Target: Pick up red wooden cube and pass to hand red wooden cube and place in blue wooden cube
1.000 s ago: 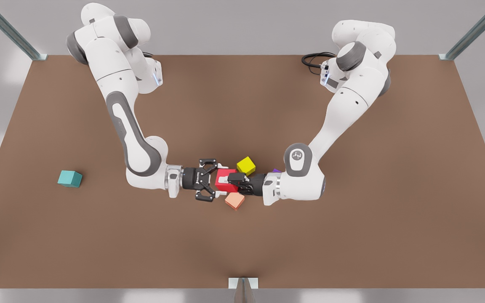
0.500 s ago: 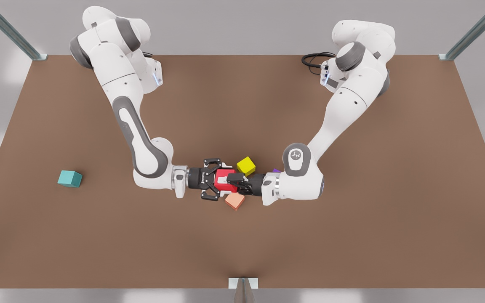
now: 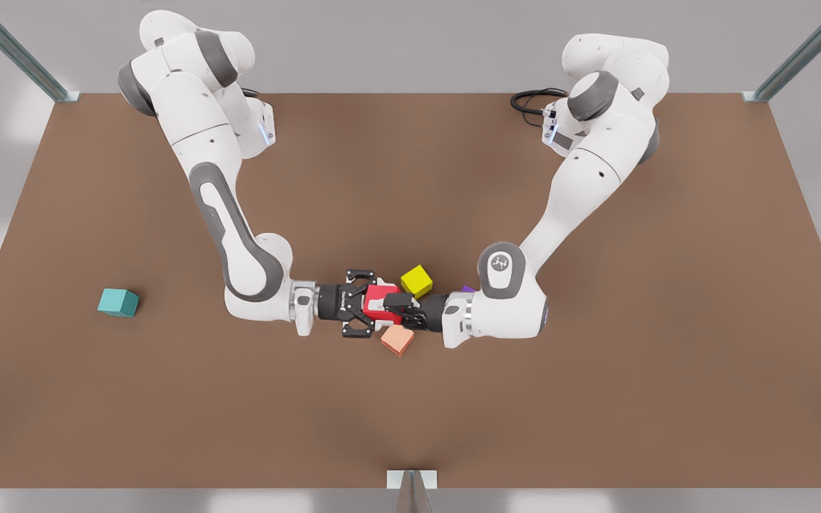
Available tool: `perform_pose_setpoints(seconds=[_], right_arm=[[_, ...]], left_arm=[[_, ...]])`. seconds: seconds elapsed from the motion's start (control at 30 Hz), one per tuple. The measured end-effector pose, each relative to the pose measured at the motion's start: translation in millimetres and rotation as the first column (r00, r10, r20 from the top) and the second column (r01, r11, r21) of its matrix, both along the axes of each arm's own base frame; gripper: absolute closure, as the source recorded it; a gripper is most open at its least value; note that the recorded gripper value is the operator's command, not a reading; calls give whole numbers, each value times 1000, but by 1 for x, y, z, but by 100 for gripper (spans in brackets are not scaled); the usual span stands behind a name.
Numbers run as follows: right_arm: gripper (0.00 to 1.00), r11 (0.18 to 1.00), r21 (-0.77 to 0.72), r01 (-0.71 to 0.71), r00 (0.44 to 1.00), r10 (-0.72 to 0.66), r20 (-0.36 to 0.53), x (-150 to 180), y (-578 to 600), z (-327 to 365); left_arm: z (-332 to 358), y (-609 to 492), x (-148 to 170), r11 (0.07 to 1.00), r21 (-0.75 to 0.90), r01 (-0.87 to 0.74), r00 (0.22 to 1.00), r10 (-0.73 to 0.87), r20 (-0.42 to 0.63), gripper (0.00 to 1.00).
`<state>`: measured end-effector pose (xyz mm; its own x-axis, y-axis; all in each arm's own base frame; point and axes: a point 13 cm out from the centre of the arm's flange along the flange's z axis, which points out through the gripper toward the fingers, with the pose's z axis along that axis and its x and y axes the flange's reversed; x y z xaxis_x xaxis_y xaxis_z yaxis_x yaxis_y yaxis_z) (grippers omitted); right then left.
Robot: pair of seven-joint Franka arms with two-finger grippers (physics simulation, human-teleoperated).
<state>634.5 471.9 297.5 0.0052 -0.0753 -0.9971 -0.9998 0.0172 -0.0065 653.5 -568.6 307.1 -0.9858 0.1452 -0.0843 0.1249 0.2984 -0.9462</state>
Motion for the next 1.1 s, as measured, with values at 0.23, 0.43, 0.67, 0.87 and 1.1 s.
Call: perform_pose_setpoints(seconds=[0.23,0.43,0.67,0.87,1.1], right_arm=[[20,1000,3,-1,1000,1,-2,1,-2,2],[47,1000,9,23,1000,-23,-3,15,-27,5],[48,1000,12,3,1000,-3,-12,11,-24,6],[48,1000,18,9,1000,-9,-10,18,-29,15],[47,974,-225,0,997,16,72,59,-144,-6]], left_arm=[[1,0,-1,1000,-16,8,1000,-8,13,0],[2,26,16,1000,-17,-10,1000,10,23,0],[1,35,16,1000,-22,14,1000,-13,24,0],[3,159,69,1000,2,-15,999,15,29,0],[107,470,42,571,820,38,957,-256,134,0]])
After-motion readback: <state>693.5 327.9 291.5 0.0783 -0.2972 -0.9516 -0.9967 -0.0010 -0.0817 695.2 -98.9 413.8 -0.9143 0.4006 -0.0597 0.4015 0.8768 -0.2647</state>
